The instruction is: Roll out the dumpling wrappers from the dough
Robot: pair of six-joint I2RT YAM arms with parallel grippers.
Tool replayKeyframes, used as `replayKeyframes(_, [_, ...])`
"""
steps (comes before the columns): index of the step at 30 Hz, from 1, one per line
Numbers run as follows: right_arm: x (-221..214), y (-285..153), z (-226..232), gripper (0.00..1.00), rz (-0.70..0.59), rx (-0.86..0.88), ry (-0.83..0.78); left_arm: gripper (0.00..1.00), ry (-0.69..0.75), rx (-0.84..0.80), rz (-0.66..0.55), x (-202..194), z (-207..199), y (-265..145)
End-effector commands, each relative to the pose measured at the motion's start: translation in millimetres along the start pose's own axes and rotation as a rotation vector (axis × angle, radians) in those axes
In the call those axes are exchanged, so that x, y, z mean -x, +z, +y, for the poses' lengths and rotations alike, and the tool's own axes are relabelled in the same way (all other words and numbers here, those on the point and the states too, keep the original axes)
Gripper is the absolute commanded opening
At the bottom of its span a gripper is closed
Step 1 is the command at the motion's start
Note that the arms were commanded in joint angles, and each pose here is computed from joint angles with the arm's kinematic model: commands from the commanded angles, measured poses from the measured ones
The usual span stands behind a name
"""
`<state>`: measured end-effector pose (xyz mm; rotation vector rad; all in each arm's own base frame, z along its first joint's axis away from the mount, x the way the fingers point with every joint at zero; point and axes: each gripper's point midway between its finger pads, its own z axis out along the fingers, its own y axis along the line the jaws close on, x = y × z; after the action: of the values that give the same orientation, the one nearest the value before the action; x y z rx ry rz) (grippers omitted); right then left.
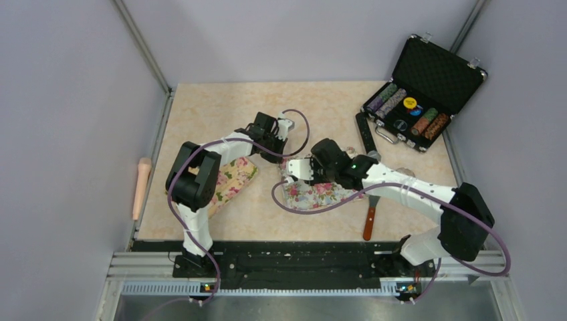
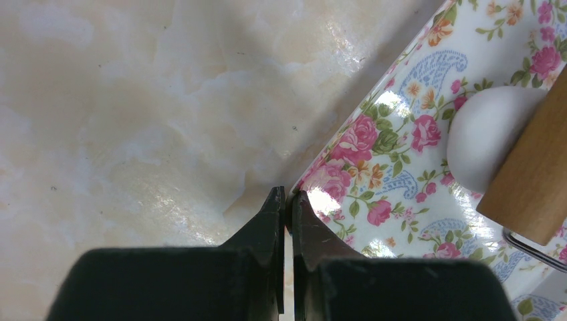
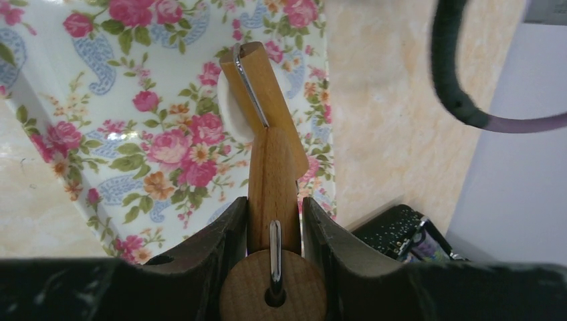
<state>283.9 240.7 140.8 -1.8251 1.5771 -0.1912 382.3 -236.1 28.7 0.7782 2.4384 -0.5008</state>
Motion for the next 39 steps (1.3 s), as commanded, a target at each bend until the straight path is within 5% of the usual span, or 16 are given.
replayKeyframes(1, [13, 6, 14, 0.0, -0.054, 0.042, -0.027, 0.0, 0.008, 0.048, 0.005, -4, 10, 6])
replayKeyframes(17, [-29, 17, 94, 0.0, 0.108, 0.276, -0.136, 0.0, 0.01, 0.047, 0.001, -3, 10, 6])
replayKeyframes(39, [-51, -7, 154, 0.0, 0.173, 0.551, -0.123, 0.0, 0.008, 0.045, 0.0, -4, 10, 5])
